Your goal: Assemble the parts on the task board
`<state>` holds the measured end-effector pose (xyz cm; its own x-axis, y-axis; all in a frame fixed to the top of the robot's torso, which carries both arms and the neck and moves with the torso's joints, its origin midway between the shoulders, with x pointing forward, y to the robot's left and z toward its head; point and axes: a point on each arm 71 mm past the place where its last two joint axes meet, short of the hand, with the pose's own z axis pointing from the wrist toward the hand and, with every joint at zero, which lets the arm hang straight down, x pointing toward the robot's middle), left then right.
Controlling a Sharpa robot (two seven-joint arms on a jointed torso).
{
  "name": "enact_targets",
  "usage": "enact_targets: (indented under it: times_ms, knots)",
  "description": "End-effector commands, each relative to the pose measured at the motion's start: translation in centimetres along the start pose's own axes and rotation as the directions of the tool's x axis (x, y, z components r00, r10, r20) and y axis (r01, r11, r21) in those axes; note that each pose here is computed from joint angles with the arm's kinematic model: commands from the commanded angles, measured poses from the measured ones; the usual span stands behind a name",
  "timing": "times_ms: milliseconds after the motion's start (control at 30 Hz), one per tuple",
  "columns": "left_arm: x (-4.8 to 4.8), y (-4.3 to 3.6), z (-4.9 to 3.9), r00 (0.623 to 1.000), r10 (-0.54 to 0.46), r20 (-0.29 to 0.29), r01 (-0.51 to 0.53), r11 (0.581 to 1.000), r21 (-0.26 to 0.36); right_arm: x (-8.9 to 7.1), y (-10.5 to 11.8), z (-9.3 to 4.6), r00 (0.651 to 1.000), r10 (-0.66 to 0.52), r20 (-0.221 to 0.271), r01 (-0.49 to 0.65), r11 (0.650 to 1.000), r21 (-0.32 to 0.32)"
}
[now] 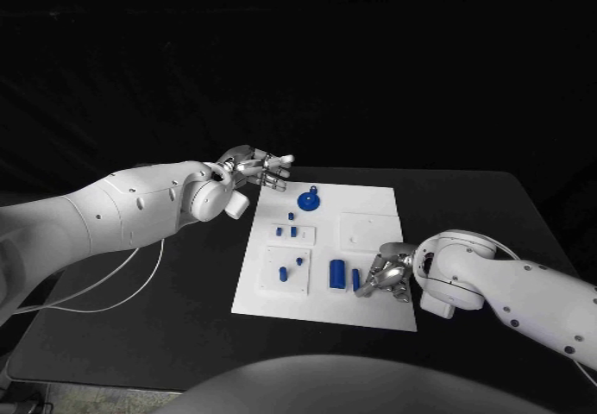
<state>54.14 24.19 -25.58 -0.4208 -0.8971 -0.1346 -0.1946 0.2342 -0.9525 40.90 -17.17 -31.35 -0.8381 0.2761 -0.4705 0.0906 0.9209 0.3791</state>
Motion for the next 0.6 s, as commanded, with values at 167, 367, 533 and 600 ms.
enact_targets:
  times_ms: [167,367,533,600]
  knots:
    - [0.22,0.0,0.02,1.0,-0.002,-0.014,0.002,1.0,0.003,0.59,-0.8,0.83,1.0,0.0,-0.026,0.001,0.999,0.039]
    - [0.22,0.0,0.02,1.0,-0.002,-0.015,0.002,1.0,0.003,0.72,-1.0,1.0,1.0,0.004,-0.028,-0.003,0.999,0.047]
    - [0.13,0.03,0.0,1.0,0.0,-0.013,0.0,1.0,0.001,0.76,-1.11,0.88,1.0,-0.011,-0.015,0.012,0.999,0.049]
    - [0.09,0.04,-0.01,1.0,0.001,-0.012,-0.001,1.0,0.001,0.79,-1.17,0.8,1.0,-0.015,-0.015,0.015,0.999,0.048]
